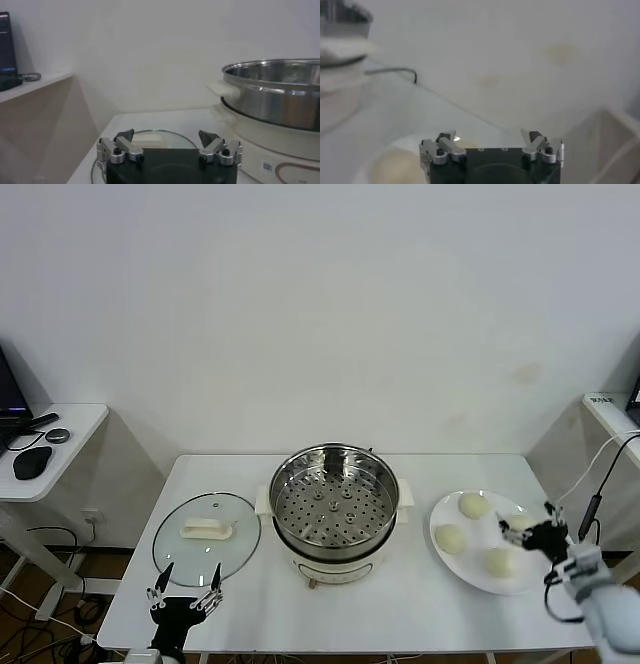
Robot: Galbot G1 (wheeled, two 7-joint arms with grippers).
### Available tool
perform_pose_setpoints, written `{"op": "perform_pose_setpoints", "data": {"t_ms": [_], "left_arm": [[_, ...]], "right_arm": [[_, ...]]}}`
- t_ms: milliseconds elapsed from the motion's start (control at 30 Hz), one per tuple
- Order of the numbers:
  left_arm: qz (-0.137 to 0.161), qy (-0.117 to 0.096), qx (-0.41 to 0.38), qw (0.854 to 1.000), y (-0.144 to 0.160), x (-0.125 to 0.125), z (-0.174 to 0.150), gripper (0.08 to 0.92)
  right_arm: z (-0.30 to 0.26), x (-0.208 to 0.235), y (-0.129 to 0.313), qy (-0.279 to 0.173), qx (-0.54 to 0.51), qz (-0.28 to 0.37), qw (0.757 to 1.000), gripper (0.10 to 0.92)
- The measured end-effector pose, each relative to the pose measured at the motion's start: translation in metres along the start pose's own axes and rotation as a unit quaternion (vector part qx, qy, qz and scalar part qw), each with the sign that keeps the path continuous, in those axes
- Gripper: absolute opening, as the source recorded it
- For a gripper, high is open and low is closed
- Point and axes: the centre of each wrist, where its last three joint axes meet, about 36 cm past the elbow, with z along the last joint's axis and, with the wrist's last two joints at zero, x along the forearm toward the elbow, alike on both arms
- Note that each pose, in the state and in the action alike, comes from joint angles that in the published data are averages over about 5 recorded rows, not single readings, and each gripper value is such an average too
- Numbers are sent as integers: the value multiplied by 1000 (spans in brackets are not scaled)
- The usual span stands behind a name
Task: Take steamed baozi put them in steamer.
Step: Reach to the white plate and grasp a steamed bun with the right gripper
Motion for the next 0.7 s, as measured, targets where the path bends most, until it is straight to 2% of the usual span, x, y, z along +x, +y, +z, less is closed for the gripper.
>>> {"op": "perform_pose_setpoints", "data": {"t_ms": [133,300,700], "left_arm": [[-1,-2,1,1000,-1,2,-2,823],[0,-10,6,1000,-5,2,-8,823],[-1,-17,12,1000,-9,3,-13,823]], "right_arm": [[-25,-26,-42,23,85,-56,995,823],[-57,-58,-78,57,179,-129,974,823],[-97,-147,-91,132,331,-289,889,823]]}}
